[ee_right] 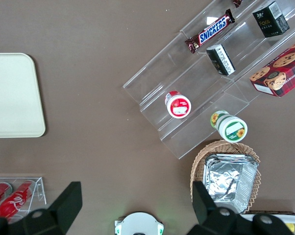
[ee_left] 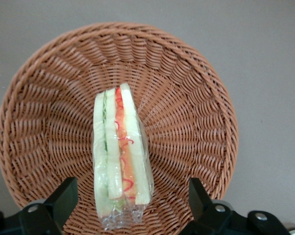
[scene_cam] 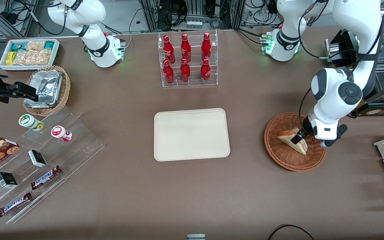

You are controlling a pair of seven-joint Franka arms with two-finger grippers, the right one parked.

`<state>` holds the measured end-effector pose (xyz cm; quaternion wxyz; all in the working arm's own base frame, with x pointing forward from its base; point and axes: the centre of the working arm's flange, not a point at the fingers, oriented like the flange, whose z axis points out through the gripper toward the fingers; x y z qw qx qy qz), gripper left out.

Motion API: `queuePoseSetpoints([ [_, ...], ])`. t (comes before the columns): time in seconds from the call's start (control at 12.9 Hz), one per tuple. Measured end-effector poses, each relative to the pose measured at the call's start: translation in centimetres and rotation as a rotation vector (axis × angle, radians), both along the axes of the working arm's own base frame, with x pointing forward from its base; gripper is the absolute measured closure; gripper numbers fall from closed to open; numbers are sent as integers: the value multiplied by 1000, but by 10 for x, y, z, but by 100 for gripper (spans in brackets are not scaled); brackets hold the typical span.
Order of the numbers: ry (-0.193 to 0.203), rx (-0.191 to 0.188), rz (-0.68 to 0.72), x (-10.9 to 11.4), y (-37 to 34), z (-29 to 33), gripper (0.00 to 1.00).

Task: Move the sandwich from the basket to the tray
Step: 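Lower the left gripper and close it on the wrapped sandwich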

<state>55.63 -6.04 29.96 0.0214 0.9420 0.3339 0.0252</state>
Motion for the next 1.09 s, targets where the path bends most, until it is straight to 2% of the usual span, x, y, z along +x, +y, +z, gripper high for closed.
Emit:
queuePoseSetpoints([
  [0.85, 42, 4, 0, -9, -3, -35, 0],
  [1.01, 49, 4, 3, -10, -2, -38, 6],
  [1.09, 53, 5, 7, -11, -1, -41, 18],
])
